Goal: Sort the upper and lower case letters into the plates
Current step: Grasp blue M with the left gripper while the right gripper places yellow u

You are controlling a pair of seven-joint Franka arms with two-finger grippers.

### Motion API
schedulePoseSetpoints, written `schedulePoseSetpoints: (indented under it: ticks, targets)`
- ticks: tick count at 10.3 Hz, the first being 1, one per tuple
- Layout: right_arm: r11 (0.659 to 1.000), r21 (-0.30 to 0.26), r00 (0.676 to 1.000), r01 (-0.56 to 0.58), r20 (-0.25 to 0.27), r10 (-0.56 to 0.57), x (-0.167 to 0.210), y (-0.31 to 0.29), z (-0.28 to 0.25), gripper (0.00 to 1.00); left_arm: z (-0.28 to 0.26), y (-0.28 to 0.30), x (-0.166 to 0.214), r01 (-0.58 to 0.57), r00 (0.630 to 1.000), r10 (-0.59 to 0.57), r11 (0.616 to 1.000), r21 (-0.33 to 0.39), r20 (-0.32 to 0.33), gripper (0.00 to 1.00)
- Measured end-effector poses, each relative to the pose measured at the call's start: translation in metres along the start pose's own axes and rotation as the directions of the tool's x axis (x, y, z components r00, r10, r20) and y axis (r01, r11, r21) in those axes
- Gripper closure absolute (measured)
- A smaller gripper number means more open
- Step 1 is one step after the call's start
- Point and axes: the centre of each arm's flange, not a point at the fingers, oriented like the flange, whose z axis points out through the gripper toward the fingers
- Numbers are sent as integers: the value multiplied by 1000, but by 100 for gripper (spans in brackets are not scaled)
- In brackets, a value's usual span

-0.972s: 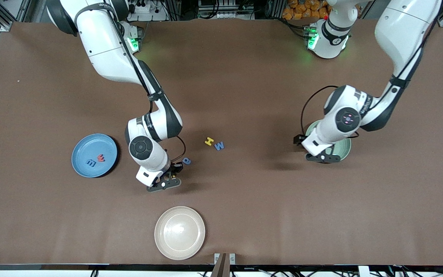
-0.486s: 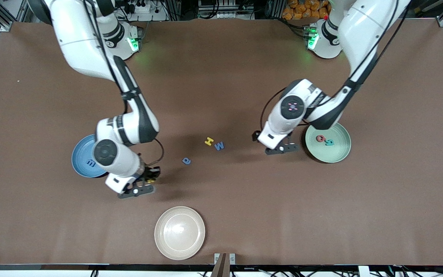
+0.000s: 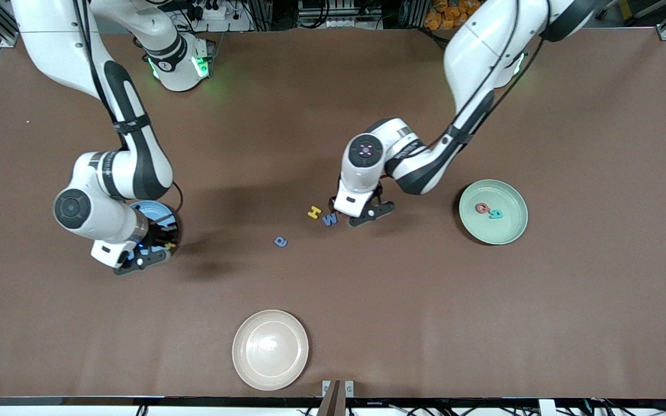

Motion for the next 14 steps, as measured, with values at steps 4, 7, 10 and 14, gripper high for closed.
schedulePoseSetpoints:
  ticks: [4,7,10,14]
  targets:
    - [999,-7,998,54,32,-53,-36,60,9,62,24,36,-8,162,986,-160,986,-34,36,4]
    - [998,-9,998,63,27,-62,-36,61,8,25,32,40,1,191,981,-190,981,-37,32,7]
    - [997,-12,997,81,14,-81,-28,51,5,0,33,45,-8,182,983,-183,983,-35,-10,28]
    - [997,-7,997,76,0,-76,-4,-2,5,0,30,47,-7,182,983,-183,982,-41,-13,52]
